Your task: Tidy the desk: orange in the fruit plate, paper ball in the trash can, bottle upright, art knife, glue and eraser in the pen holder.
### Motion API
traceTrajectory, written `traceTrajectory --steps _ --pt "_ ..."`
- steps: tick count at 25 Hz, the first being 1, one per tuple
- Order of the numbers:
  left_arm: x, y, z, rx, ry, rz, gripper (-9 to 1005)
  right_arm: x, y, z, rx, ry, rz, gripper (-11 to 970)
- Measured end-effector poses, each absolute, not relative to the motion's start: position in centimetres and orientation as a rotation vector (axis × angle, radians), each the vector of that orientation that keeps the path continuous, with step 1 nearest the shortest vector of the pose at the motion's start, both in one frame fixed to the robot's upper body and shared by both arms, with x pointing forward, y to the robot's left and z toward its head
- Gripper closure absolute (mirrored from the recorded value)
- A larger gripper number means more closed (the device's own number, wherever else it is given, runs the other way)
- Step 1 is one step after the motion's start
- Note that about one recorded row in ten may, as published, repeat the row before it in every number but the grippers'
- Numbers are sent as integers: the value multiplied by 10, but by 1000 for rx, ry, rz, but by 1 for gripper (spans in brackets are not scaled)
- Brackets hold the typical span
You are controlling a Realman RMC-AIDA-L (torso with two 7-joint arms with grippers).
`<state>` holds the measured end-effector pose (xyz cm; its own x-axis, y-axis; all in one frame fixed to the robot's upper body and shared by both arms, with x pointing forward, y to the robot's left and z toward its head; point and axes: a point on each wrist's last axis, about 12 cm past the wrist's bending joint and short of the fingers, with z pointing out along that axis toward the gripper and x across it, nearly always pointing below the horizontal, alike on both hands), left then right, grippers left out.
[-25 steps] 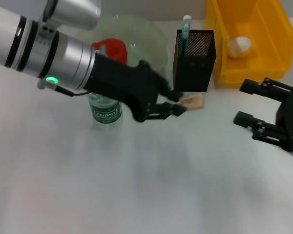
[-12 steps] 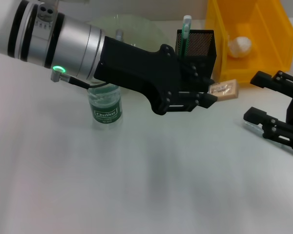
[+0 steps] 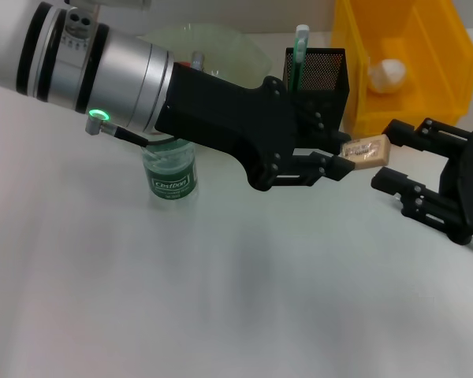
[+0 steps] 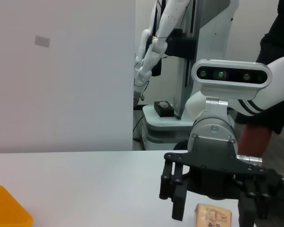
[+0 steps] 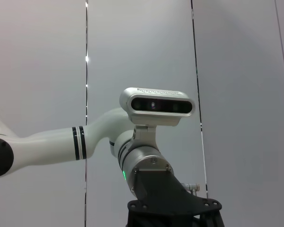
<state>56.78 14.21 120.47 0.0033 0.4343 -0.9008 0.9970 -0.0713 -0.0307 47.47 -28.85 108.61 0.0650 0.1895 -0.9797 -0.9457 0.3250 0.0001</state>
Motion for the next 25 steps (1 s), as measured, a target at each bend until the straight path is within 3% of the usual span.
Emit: traceTrajectory --steps 5,25 --pt "568 142 1204 1591 1512 -1031 762 475 -287 1086 -841 1180 1031 417" --pt "566 141 1203 1605 1511 -1033 765 478 -281 1085 -881 1191 1054 582"
